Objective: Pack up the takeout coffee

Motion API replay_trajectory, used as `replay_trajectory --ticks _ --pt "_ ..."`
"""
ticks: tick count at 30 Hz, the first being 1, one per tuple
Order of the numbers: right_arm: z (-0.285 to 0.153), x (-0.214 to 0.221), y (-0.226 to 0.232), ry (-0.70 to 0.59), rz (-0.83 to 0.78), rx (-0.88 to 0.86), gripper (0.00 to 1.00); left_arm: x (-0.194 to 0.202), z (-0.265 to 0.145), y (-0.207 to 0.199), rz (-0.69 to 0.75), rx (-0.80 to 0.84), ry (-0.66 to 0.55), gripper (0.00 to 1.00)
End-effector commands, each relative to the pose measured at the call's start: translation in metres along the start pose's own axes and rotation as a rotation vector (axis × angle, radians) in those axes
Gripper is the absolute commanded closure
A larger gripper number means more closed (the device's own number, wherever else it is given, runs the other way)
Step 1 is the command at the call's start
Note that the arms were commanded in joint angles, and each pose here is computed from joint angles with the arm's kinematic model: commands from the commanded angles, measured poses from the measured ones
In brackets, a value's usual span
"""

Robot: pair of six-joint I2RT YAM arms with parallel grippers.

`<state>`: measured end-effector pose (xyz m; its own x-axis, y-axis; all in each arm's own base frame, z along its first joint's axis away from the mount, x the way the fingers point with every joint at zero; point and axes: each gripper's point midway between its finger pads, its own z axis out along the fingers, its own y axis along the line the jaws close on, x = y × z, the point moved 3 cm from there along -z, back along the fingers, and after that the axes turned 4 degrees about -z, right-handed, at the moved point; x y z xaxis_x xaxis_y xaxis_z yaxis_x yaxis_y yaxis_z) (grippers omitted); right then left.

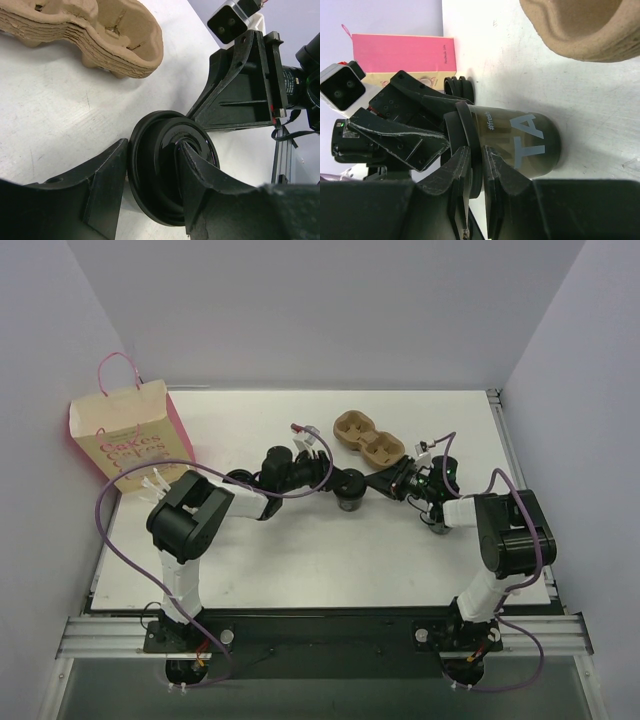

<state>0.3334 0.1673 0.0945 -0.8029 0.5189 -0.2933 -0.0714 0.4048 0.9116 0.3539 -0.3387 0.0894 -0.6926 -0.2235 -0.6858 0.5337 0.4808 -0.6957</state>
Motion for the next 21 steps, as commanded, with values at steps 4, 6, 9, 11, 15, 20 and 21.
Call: replay_trajectory --ticks 4,6,9,11,15,20,21 --pt "-0.031 0.095 -0.096 0.196 0.056 0.479 0.85 0.19 -0.098 0.11 -0.174 -0.534 0.617 0.48" --pt "-0.031 0.099 -0.096 0.204 0.067 0.475 0.85 0.19 -0.098 0.109 -0.174 -0.538 0.615 0.48" --pt "-0.024 0.1 -0.09 0.191 0.067 0.431 0.86 0.192 -0.097 0.11 -0.176 -0.545 0.62 0.48" --pt "-0.019 0.103 -0.089 0.201 0.083 0.401 0.87 0.194 -0.098 0.11 -0.177 -0.55 0.623 0.48" --pt "-0.016 0.113 -0.089 0.208 0.162 0.336 0.91 0.197 -0.1 0.112 -0.177 -0.56 0.63 0.48" --pt "-0.024 0.127 -0.106 0.216 0.21 0.397 0.91 0.196 -0.101 0.111 -0.173 -0.567 0.63 0.48" --pt "-0.026 0.127 -0.107 0.217 0.199 0.411 0.91 0.195 -0.102 0.111 -0.17 -0.574 0.631 0.48"
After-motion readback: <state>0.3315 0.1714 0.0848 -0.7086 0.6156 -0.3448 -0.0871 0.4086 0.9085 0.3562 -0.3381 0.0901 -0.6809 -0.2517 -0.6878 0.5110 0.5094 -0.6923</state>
